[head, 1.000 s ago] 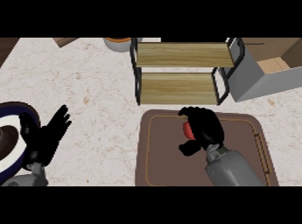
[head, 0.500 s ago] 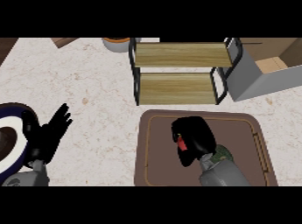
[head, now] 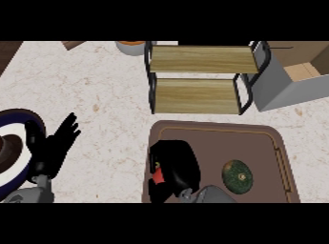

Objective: Pick the bell pepper from the tray and place it in the tiered shelf

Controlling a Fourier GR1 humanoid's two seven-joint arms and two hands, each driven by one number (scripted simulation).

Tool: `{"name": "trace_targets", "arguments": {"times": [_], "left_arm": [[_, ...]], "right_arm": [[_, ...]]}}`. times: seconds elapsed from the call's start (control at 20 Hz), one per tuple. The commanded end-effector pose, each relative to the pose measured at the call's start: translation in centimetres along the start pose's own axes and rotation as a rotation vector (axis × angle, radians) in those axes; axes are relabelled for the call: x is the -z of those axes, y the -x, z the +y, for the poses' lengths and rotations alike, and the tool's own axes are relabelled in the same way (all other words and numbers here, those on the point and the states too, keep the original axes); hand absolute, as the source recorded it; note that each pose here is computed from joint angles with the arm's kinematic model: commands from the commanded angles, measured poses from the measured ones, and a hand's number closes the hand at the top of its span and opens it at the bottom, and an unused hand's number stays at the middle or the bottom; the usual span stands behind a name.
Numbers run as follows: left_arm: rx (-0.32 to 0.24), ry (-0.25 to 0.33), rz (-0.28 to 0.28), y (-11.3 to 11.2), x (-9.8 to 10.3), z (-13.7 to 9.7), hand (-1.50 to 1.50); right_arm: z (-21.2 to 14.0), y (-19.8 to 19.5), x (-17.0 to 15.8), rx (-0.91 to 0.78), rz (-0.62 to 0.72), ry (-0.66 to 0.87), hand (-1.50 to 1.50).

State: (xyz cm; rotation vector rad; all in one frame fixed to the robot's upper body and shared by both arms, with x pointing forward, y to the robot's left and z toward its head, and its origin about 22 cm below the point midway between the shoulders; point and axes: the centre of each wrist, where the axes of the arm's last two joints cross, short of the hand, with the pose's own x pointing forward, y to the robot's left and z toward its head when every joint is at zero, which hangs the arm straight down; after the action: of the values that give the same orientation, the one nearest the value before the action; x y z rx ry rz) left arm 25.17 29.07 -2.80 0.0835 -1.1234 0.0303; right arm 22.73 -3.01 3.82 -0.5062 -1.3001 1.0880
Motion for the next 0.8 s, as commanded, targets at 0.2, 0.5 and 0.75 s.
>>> {"name": "trace_targets", "arguments": {"times": [0.2, 0.5, 0.75], "left_arm": [[-0.016, -0.012, 0.033, 2.2, -0.8, -0.4, 0.0], [0.006, -0.029, 0.016, 0.4, 0.0, -0.1, 0.0], [-0.006, -0.018, 0.025, 0.6, 0.1, 0.6, 0.0]], "right_arm": [[-5.9, -7.9, -6.0, 0.085, -0.103, 0.302, 1.5], [-12.7, -10.5, -8.7, 0.115, -0.054, 0.471, 1.5], [-17.4, -11.8, -8.4, 0.115, -0.03, 0.553, 1.5]]}}
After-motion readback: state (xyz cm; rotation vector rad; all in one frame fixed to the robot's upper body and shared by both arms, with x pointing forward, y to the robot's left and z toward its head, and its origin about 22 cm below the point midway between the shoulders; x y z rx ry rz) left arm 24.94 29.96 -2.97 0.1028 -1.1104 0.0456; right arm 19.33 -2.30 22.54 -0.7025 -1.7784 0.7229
